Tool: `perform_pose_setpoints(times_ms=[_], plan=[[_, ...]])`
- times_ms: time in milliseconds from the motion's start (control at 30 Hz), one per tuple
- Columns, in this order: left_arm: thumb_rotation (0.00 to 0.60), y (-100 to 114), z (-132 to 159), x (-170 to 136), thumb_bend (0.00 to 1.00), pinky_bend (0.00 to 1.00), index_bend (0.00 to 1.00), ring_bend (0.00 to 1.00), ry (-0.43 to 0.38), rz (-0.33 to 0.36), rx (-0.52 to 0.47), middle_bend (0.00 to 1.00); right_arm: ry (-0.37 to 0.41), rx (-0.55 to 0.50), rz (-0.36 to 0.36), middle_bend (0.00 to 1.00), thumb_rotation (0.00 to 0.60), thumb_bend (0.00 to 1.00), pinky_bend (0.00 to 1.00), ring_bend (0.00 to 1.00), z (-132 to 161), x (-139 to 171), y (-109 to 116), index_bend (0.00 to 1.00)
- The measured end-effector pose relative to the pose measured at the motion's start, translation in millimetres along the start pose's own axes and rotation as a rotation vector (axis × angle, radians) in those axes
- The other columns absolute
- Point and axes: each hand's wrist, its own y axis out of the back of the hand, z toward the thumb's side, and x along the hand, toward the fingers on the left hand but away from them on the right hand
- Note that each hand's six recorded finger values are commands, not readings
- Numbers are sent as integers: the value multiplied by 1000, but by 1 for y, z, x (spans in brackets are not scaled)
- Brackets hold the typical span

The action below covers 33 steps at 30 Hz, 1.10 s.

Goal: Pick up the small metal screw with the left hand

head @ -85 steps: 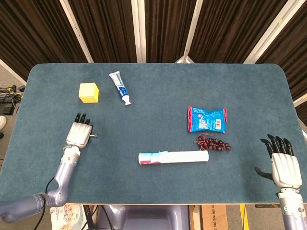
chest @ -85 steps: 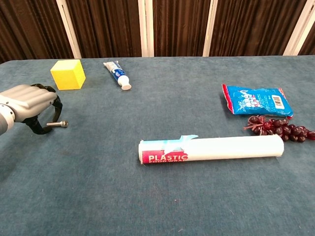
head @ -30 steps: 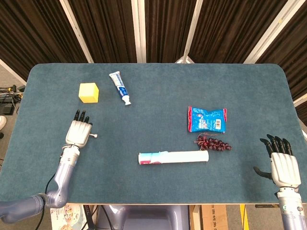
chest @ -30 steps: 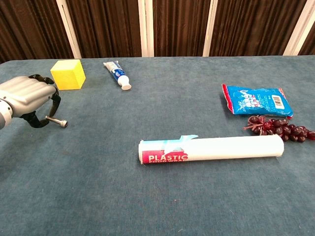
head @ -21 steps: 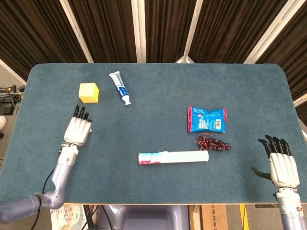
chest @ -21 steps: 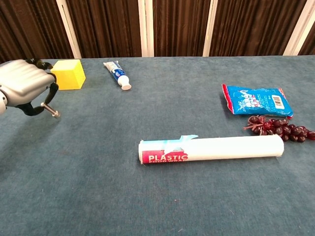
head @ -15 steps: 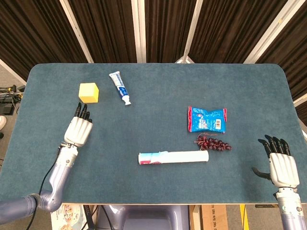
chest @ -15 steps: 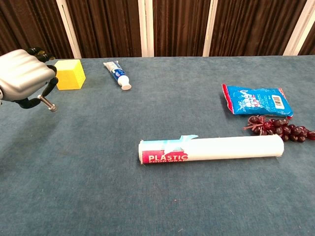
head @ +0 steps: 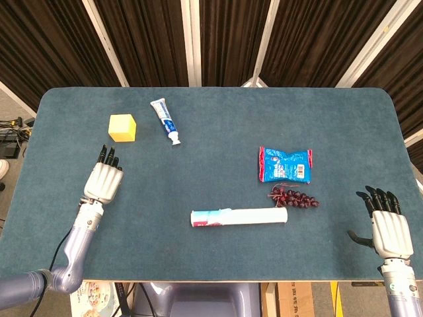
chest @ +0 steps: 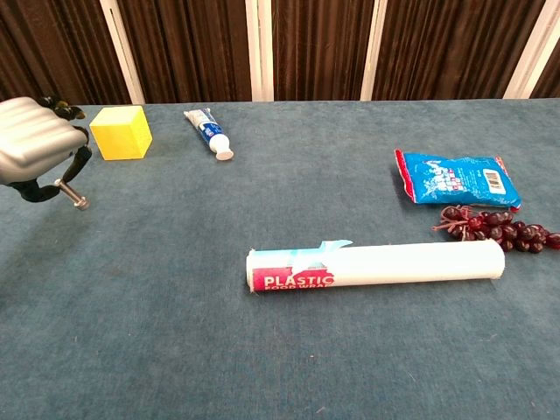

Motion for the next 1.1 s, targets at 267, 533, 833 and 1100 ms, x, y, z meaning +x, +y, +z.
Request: perform_pose_setpoints(times_ms=[267,533,833,1100], plan=[[600,-10,4,2,501,52,569,70,-7,-47,7,251,2,1,2,115,600,154,0,66,0,0,-1,206],[600,-11,8,4,500,52,562,70,-11,-53,10,251,2,-1,6,115,600,154,0,66,0,-1,-2,206],[600,-11,12,5,491,52,521,70,-15,-72,19,246,1,-1,9,115,600,153,0,66,0,-1,-2,206],[600,-11,14,5,461,51,423,70,-16,-85,18,228,3,1,12,115,600,154,0,66,1,-1,-3,206]])
